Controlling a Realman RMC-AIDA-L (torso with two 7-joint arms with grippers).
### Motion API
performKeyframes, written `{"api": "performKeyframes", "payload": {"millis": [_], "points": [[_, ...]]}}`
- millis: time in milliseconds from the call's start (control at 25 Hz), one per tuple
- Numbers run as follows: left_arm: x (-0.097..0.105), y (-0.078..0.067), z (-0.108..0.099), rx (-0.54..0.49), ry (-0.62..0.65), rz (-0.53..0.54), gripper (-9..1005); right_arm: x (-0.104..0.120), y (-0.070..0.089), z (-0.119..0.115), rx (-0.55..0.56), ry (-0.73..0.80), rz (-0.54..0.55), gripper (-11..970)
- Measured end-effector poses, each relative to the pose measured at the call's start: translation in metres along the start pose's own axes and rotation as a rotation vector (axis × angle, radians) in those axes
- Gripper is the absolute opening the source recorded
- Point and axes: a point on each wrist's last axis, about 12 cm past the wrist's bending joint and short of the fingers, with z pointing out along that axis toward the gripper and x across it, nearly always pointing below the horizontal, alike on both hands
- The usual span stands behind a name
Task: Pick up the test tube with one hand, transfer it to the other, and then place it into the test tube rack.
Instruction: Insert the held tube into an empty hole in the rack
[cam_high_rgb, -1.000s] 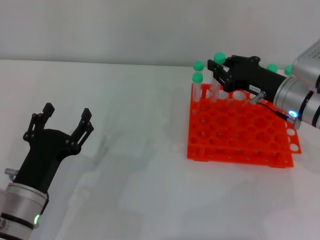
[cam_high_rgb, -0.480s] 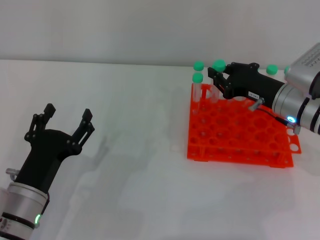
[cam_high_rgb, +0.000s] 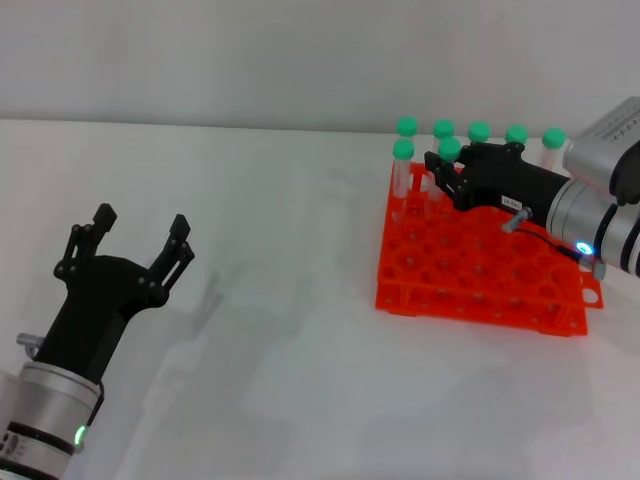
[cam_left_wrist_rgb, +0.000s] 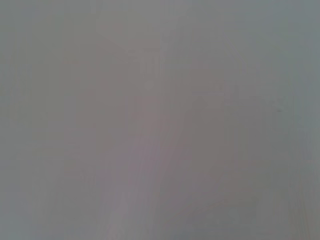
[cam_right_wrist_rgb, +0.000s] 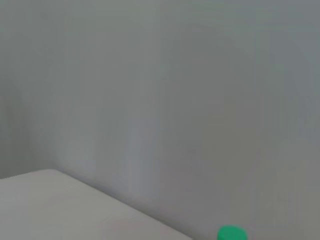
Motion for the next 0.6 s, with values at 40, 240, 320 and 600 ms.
{"api": "performKeyframes", "payload": {"millis": [40, 240, 320, 600], "points": [[0.000, 0.000, 0.000, 0.001, -0.001, 0.000, 893, 0.000, 0.000, 0.000, 0.000, 0.001, 0.002, 247], [-0.002, -0.001, 0.005, 0.009, -0.009, 0.001, 893, 0.001, 0.001, 0.000, -0.004, 0.007, 0.017, 249], [-0.002, -0.002, 0.007, 0.015, -0.013, 0.001, 893, 0.002, 0.001, -0.001, -0.005, 0.007, 0.027, 287], [-0.003, -0.003, 0.011, 0.022, -0.011, 0.000, 893, 0.004, 0.000, -0.006, -0.009, -0.013, 0.047, 526]]}}
